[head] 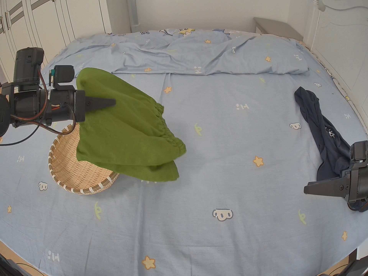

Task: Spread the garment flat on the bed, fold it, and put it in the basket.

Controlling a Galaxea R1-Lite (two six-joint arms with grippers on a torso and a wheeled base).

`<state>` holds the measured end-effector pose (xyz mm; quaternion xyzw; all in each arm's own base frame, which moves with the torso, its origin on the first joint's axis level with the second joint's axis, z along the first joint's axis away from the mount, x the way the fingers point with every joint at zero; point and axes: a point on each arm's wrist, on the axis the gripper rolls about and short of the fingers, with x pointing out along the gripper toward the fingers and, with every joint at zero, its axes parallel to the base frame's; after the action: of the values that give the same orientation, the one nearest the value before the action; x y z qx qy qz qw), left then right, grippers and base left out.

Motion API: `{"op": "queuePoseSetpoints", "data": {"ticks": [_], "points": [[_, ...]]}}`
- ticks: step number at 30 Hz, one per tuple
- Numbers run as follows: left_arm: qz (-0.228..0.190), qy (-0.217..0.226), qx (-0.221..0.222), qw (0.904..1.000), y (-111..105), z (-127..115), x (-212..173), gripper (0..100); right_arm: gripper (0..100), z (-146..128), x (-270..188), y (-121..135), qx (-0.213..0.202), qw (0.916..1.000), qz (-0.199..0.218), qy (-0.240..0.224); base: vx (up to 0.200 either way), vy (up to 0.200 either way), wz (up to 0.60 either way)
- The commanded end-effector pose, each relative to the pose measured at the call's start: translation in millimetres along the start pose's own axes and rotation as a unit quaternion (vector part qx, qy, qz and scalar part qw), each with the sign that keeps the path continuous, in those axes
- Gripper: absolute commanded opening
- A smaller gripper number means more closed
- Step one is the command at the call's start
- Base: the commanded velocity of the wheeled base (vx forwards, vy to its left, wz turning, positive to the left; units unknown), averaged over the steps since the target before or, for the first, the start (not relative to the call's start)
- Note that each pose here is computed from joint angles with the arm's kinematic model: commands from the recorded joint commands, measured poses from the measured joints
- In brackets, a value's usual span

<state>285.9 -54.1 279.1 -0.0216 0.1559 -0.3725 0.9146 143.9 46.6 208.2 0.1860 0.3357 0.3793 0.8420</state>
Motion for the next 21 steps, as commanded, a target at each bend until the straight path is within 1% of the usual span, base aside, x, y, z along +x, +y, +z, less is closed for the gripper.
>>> {"op": "queuePoseSetpoints", "data": {"ticks": [1, 4, 5, 6, 7, 8, 9, 10, 13, 14, 15, 19, 20, 21], "points": [[0.046, -0.028, -0.018, 0.9984, 24, 2, -16, 0, 100, 0, 0, -1, 0.001, 1.0, -0.001, 0.0, 0.0, 0.0, 0.0], [0.077, -0.047, -0.019, 0.9958, 39, 5, -28, 0, 100, 0, 0, -1, 0.001, 1.0, -0.001, 0.0, 0.0, 0.0, 0.0], [0.079, -0.048, -0.019, 0.9955, 40, 5, -29, 0, 100, 0, 0, -1, 0.001, 1.0, -0.001, 0.0, 0.0, 0.0, 0.0], [0.09, -0.055, -0.018, 0.9943, 46, 5, -34, 0, 100, 0, 0, 0, 0.0, 1.0, -0.001, 0.001, 0.0, 0.0, 0.0], [0.09, -0.055, -0.018, 0.9943, 46, 5, -34, 0, 100, 0, 0, 0, 0.0, 1.0, -0.001, 0.001, 0.0, 0.0, 0.0], [0.1, -0.06, -0.019, 0.993, 52, 5, -36, 0, 100, 0, 0, 0, 0.0, 1.0, 0.0, 0.001, 0.0, 0.0, 0.0], [0.108, -0.056, -0.035, 0.9919, 63, -1, -33, 0, 100, 0, 0, 0, -0.001, 1.0, 0.001, 0.001, 0.0, 0.0, 0.0], [0.112, -0.054, -0.042, 0.9914, 67, -4, -33, 0, 100, 0, 0, 1, -0.002, 1.0, 0.002, 0.001, 0.0, 0.0, 0.0], [0.125, -0.035, -0.065, 0.9895, 79, -18, -29, 0, 100, 0, 1, 1, -0.002, 1.0, 0.003, 0.002, 0.0, 0.0, 0.0], [0.129, -0.021, -0.08, 0.9882, 86, -30, -26, 0, 100, -1, 1, 1, -0.002, 1.0, 0.003, 0.003, 0.0, 0.0, 0.0], [0.133, -0.012, -0.089, 0.987, 90, -37, -24, 0, 100, -1, 1, 0, -0.001, 1.0, 0.003, 0.003, 0.0, 0.0, 0.0], [0.151, 0.033, -0.146, 0.9772, 109, -77, -25, 0, 100, -1, 1, 1, -0.003, 1.0, 0.005, 0.004, 0.0, 0.0, 0.0], [0.154, 0.042, -0.156, 0.9748, 110, -85, -25, 0, 100, -1, 1, 1, -0.003, 1.0, 0.005, 0.004, 0.0, 0.0, 0.0], [0.154, 0.042, -0.156, 0.9748, 110, -85, -25, 0, 100, -1, 1, 1, -0.003, 1.0, 0.005, 0.004, 0.0, 0.0, 0.0]]}}
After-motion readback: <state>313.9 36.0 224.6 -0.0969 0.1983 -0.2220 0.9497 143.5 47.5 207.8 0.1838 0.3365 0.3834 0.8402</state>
